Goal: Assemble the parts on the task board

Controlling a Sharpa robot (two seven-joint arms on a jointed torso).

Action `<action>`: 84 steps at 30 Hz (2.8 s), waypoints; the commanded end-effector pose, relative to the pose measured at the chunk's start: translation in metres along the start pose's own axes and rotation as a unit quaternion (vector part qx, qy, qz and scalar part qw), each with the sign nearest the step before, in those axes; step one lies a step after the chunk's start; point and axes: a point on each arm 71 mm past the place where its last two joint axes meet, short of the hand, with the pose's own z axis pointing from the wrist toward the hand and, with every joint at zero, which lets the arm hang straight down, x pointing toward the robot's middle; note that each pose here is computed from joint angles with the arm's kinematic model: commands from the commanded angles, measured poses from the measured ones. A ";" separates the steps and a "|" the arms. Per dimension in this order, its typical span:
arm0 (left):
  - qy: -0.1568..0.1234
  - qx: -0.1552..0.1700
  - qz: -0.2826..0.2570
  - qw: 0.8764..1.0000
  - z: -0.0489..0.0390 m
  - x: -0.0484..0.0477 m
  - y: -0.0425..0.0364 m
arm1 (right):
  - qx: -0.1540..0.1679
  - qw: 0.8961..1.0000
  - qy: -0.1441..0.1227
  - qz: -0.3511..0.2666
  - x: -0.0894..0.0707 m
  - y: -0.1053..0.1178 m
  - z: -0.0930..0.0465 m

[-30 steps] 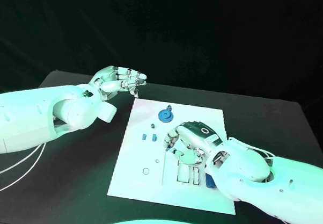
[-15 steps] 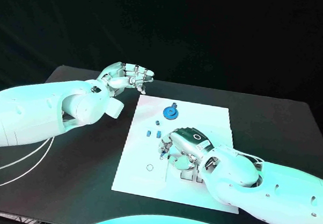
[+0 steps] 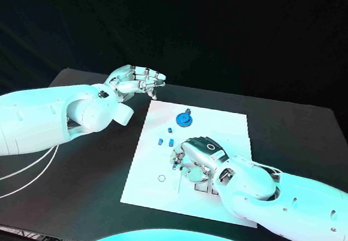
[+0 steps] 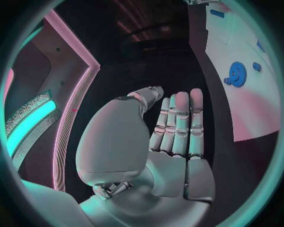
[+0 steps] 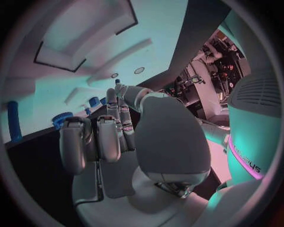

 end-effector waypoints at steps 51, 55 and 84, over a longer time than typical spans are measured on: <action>0.004 -0.005 -0.004 1.000 -0.0011 -0.0010 0.0001 | 0.007 0.999 0.035 -0.029 0.011 0.000 0.003; 0.006 -0.006 -0.004 1.000 -0.0010 -0.0008 0.0003 | 0.010 0.999 0.024 -0.026 0.009 -0.001 0.001; 0.010 -0.008 -0.005 1.000 -0.0009 -0.0007 0.0018 | 0.118 0.992 0.020 -0.044 -0.073 -0.083 -0.047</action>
